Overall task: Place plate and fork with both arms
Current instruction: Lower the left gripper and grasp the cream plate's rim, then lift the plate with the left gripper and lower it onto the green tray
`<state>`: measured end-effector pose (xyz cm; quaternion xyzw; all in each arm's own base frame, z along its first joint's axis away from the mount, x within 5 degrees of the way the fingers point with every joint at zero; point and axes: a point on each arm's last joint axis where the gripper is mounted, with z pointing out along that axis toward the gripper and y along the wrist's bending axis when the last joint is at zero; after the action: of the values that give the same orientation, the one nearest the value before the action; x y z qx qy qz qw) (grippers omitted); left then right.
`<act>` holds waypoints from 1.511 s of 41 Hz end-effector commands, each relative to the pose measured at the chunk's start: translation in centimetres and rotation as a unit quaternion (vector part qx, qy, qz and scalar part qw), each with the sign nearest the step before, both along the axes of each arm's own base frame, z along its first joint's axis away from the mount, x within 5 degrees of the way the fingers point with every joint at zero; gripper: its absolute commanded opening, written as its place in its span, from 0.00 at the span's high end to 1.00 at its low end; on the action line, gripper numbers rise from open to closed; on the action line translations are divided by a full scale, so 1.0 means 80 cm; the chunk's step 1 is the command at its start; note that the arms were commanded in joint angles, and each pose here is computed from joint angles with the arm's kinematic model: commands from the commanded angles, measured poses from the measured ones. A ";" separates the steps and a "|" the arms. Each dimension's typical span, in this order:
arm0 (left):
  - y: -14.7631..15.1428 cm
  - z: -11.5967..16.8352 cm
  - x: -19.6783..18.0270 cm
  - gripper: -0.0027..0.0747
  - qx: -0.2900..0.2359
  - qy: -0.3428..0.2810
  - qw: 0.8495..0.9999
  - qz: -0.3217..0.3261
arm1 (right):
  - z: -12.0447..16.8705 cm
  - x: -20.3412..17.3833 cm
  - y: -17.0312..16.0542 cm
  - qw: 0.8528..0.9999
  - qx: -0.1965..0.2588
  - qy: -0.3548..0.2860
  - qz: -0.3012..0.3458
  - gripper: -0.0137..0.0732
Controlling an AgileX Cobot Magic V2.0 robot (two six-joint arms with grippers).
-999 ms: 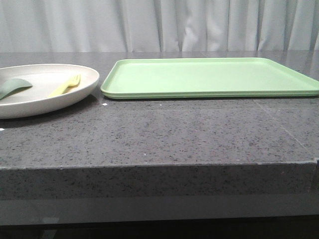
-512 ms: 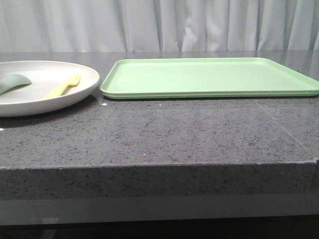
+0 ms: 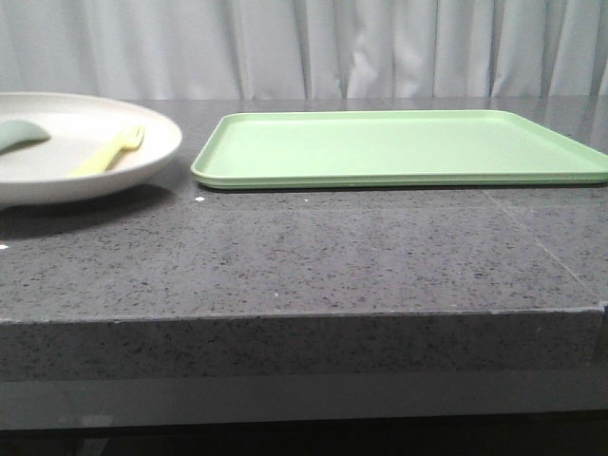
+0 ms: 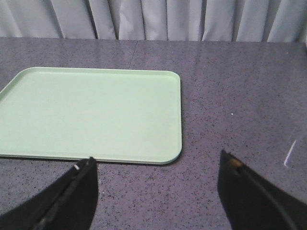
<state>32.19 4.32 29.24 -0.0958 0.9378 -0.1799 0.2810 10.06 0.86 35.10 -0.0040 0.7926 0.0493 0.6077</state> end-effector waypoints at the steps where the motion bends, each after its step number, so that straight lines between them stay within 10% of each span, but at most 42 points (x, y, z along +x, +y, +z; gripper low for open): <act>1: -0.007 0.050 0.001 0.99 -0.037 -0.072 0.997 0.014 | 0.020 0.002 -0.001 0.999 -0.004 -0.050 -0.002 0.21; 21: -0.089 0.100 0.034 0.99 -0.086 -0.124 0.988 -0.033 | 0.020 0.002 -0.001 0.999 -0.004 -0.050 -0.002 0.21; 43: -0.276 0.060 0.107 0.99 -0.124 -0.074 0.979 -0.140 | 0.020 0.002 -0.001 0.999 -0.004 -0.050 -0.002 0.21; 62: -0.325 0.053 0.124 0.99 -0.137 -0.118 0.979 -0.097 | 0.020 0.002 -0.001 0.999 -0.004 -0.050 -0.002 0.21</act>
<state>42.60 -21.63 28.54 -0.0005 0.9111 -0.2984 0.2843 10.05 0.86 35.08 -0.0040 0.7931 0.0493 0.6070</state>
